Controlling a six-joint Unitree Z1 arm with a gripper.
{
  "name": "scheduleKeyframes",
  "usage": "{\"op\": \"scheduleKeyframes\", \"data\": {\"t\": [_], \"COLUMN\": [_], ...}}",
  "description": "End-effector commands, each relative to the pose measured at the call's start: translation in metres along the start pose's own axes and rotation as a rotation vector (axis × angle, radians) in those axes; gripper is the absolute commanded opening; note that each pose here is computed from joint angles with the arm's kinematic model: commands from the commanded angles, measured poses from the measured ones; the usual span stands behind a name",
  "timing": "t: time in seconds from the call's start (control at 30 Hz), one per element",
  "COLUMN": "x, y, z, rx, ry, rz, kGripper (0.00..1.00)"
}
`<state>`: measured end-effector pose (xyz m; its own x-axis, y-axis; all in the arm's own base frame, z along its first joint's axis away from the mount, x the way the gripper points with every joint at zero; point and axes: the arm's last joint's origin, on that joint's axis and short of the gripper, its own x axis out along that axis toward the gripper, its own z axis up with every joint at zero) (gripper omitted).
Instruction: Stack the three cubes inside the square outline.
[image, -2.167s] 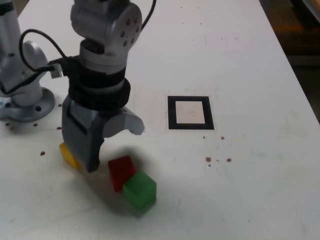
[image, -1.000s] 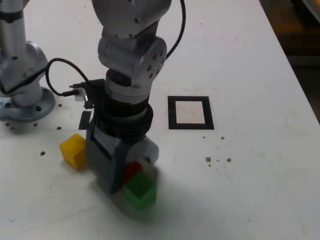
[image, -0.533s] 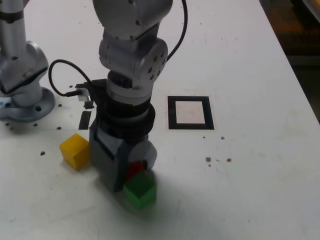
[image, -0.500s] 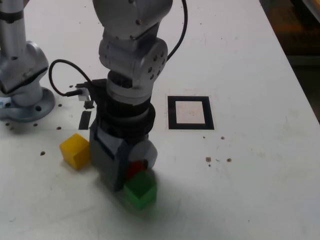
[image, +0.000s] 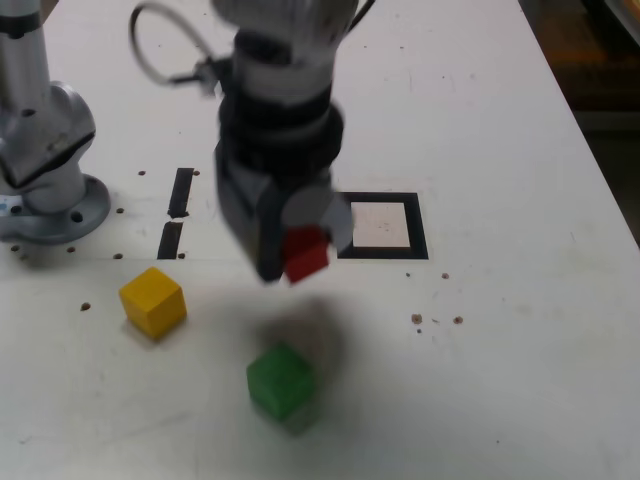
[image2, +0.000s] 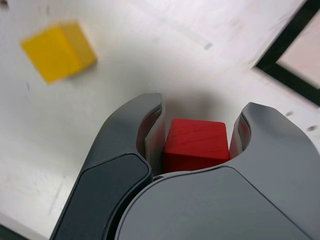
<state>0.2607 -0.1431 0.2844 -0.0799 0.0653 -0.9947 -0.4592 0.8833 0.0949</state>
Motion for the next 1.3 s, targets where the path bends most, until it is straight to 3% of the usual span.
{"op": "scheduleKeyframes", "data": {"t": [0.0, 0.23, 0.5, 0.7, 0.8, 1.03, 1.27], "x": [-0.004, -0.005, -0.005, 0.01, 0.019, 0.035, 0.052], "y": [0.011, 0.045, 0.059, 0.044, 0.036, 0.035, 0.032], "z": [0.005, 0.047, 0.075, 0.088, 0.095, 0.104, 0.117], "rx": [0.145, 0.438, 0.571, 0.68, 0.702, 0.635, 0.572], "ry": [0.029, 0.089, 0.073, 0.124, 0.121, 0.086, 0.073], "rz": [0.048, 0.071, 0.059, 0.02, 0.016, 0.05, 0.032], "kGripper": [0.29, 0.3, 0.3, 0.3, 0.3, 0.3, 0.3]}}
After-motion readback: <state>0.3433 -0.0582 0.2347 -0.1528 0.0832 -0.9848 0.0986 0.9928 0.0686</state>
